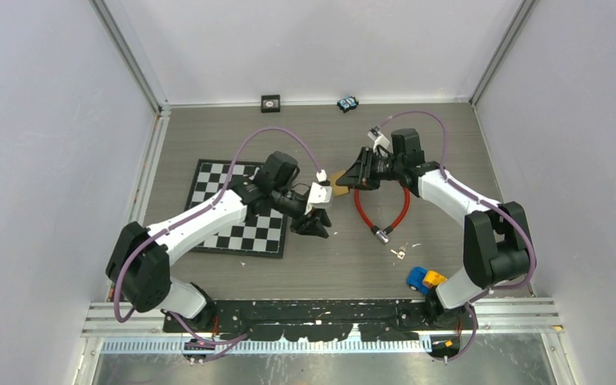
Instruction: Unlock with the key
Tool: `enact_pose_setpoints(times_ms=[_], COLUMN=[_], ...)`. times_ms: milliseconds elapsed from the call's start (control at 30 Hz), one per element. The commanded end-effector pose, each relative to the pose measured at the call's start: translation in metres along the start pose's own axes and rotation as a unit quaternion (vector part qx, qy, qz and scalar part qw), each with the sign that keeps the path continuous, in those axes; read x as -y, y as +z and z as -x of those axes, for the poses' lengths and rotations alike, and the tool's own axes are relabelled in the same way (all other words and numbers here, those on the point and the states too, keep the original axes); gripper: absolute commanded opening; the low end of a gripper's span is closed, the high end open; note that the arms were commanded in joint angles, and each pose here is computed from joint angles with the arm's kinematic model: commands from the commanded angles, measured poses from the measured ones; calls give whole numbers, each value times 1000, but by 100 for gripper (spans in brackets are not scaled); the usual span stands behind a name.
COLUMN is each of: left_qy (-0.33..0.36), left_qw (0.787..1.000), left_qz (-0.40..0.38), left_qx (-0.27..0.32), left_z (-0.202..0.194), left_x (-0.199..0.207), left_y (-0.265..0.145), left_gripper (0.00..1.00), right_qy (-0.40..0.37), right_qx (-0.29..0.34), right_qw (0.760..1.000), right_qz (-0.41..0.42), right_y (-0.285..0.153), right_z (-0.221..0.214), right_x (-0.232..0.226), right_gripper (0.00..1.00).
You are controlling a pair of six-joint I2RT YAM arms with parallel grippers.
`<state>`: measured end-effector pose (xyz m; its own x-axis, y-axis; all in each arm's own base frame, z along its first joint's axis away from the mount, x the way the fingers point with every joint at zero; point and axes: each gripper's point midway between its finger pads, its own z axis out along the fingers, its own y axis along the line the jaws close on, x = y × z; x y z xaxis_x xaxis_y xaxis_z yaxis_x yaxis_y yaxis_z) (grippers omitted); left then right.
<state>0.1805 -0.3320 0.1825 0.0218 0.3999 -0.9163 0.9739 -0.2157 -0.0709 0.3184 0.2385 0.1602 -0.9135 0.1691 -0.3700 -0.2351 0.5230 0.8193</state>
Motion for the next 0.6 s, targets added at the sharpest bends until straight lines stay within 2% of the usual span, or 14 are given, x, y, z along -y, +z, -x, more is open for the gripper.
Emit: enact_pose_setpoints(times_ms=[0,100,200,400,567], left_qy=[53,76,76,72,53], left_qw=[997,994,991,985,988], left_qz=[42,77,109,154,144], left_qx=[-31,-23,-12,-12,-22], left_z=[2,15,25,18,4], left_x=[-13,-17,-24,-48,-66], left_y=[-15,-29,-44,-55,-41], left_gripper=[39,55,64,78,80], right_qy=[-38,-63,-87,-107,-103], right_qx=[48,38,25,12,19], right_qw=[996,996,994,992,990], right_qz=[66,59,58,71,91], right_y=[-6,-6,-10,-18,-20], right_z=[40,32,21,6,12], right_x=[-43,-37,-34,-38,-51], right_gripper=[1,1,1,1,1])
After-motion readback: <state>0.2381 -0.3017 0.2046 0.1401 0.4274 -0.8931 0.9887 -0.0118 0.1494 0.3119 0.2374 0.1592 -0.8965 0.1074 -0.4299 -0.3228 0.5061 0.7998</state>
